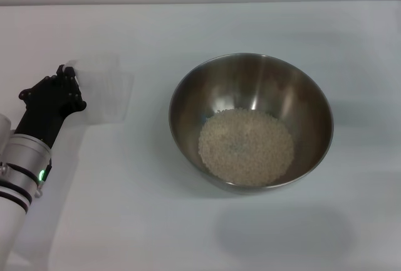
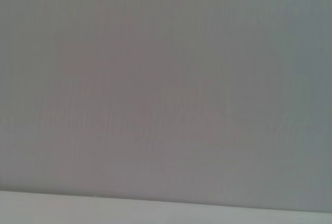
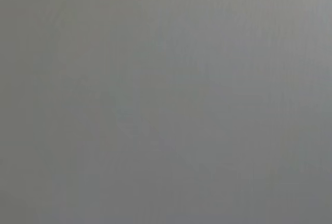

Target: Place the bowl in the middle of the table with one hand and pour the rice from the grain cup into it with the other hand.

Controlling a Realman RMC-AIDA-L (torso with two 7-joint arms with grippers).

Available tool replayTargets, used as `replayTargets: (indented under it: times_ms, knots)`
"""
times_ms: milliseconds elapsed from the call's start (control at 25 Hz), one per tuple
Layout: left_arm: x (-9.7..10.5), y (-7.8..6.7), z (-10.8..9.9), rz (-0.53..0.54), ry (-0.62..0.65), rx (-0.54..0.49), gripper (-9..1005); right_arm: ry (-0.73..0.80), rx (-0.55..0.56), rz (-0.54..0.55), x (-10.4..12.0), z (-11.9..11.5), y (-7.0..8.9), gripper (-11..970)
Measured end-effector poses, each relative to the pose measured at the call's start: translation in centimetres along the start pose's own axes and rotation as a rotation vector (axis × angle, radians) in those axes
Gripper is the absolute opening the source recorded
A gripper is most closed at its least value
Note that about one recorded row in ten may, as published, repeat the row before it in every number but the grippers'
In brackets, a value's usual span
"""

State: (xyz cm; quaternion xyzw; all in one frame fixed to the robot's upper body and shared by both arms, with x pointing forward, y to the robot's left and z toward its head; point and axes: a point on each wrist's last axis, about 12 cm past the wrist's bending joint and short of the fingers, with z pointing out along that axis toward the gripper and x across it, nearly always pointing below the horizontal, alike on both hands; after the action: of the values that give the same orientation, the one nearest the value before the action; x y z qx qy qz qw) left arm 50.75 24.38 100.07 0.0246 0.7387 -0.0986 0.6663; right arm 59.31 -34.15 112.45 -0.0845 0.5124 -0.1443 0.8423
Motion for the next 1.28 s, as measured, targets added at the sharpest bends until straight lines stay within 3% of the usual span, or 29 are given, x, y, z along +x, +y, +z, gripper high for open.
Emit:
replayTargets:
  times_ms: [720,920,1120,1160,1280]
  knots:
    - [0.5,0.5,-0.7,0.011,0.024,0.000,241,0.003,0.006,-0.002,0.1,-0.2,-0.2,544]
    - [1.1,1.1,-2.0,-0.030,0.031,-0.025,372,0.006,0.008,-0.001,0.1,-0.2,-0.2,544]
    - [1.1,1.1,-2.0,-0.030,0.031,-0.025,462,0.017,0.014,0.004,0.3,-0.7,-0.2,544]
    - [1.1,2.1,-5.0,-0.036,-0.067,-0.036,480,0.021,0.016,0.008,0.4,-0.8,-0.1,544]
    - [0.3,1.8,-6.0,-0.016,-0.156,-0.005,504,0.034,0.015,0.028,0.5,-1.3,0.3,544]
